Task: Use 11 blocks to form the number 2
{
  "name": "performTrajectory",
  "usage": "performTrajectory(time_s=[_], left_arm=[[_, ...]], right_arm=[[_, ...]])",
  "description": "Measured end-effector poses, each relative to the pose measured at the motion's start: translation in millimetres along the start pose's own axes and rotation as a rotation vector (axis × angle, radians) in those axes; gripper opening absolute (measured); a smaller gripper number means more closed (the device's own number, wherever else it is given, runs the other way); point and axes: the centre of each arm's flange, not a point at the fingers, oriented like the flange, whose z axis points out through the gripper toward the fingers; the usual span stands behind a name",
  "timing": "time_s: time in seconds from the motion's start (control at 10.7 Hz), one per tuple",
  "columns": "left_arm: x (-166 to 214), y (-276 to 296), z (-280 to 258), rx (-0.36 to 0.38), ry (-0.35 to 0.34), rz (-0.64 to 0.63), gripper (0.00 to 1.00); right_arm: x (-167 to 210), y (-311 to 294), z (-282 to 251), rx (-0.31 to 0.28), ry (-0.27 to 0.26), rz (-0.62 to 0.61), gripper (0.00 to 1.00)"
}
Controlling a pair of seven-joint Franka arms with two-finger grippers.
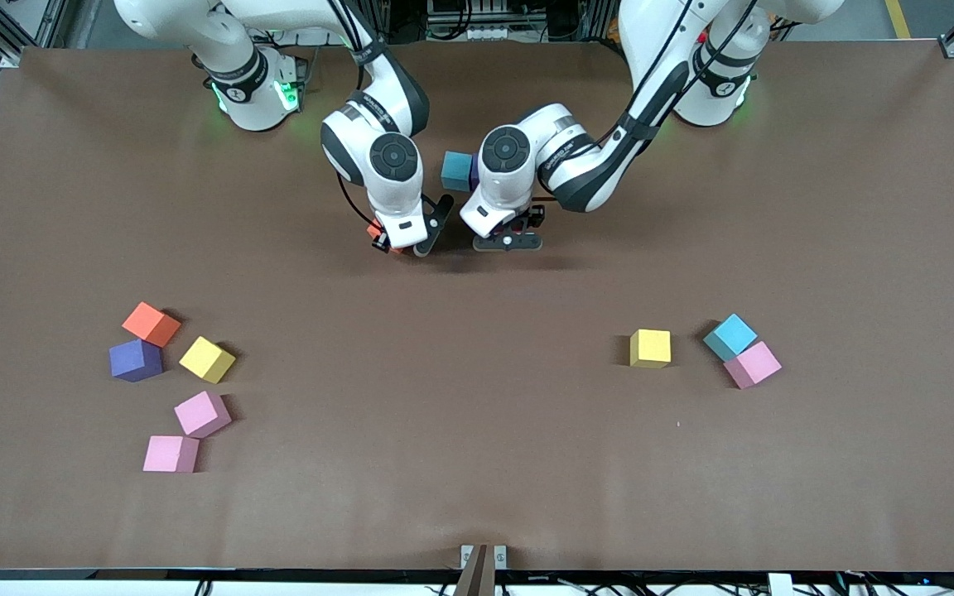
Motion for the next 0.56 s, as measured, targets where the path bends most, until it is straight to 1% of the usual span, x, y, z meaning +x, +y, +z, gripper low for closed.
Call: performTrajectory(time_s=[0.09,0.19,0.37,0.56], left_arm=[[0.3,-0.2,0.0,0.007,0.01,0.011,0.92],[0.8,-0.8,0.0,0.02,0.026,0.03,1.0],[2.3,-3.4,-0.5,0.053,0.05,0.061,1.0],[6.4,-6.9,-10.2,0.068,0.059,0.059,1.0]], right_arm=[[0.7,0.3,-0.1,-0.001,0.001,-0.005,0.59],[1.5,0.6,-0.5,-0.001,0.002,-0.009,0.59],[1.9,0.8,0.0,-0.002,0.003,-0.013,0.59],[3.6,1.4,-0.1,-0.008,0.015,-0.017,0.59]])
